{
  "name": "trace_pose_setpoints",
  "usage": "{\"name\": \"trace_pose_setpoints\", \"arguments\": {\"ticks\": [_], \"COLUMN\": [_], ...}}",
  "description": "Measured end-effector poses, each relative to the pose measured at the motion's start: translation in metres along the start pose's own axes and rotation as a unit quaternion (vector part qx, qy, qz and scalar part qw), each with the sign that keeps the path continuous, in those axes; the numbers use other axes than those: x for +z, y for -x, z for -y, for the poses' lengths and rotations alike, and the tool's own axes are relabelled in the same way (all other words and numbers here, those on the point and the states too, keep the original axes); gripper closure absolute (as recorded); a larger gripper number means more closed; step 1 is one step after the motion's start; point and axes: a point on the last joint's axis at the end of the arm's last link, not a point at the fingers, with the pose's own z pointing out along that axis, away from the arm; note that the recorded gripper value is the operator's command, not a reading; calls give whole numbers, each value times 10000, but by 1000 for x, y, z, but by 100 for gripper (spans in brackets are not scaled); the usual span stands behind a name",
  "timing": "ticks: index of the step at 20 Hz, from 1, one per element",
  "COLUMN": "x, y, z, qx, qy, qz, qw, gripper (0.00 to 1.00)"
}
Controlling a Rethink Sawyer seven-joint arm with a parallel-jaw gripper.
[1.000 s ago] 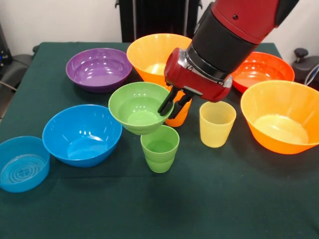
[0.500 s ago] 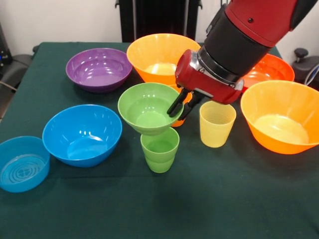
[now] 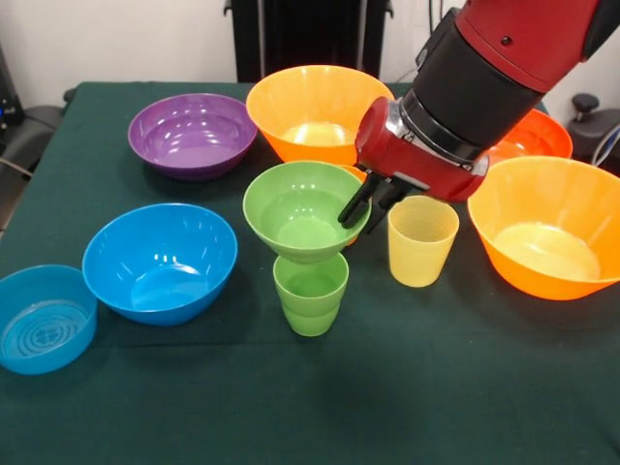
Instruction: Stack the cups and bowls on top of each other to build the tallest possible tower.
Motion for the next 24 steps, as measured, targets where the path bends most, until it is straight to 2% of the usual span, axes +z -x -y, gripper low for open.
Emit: {"name": "trace_pose_setpoints", "arguments": {"ticks": [10,24], "x": [-1,3], "y": [-9,-8], "z": [7,13], "qx": [46,102], "qy": [-11,-15], "qz": [-98,-131], "qw": [9999,9999], "gripper": [100,100]}}
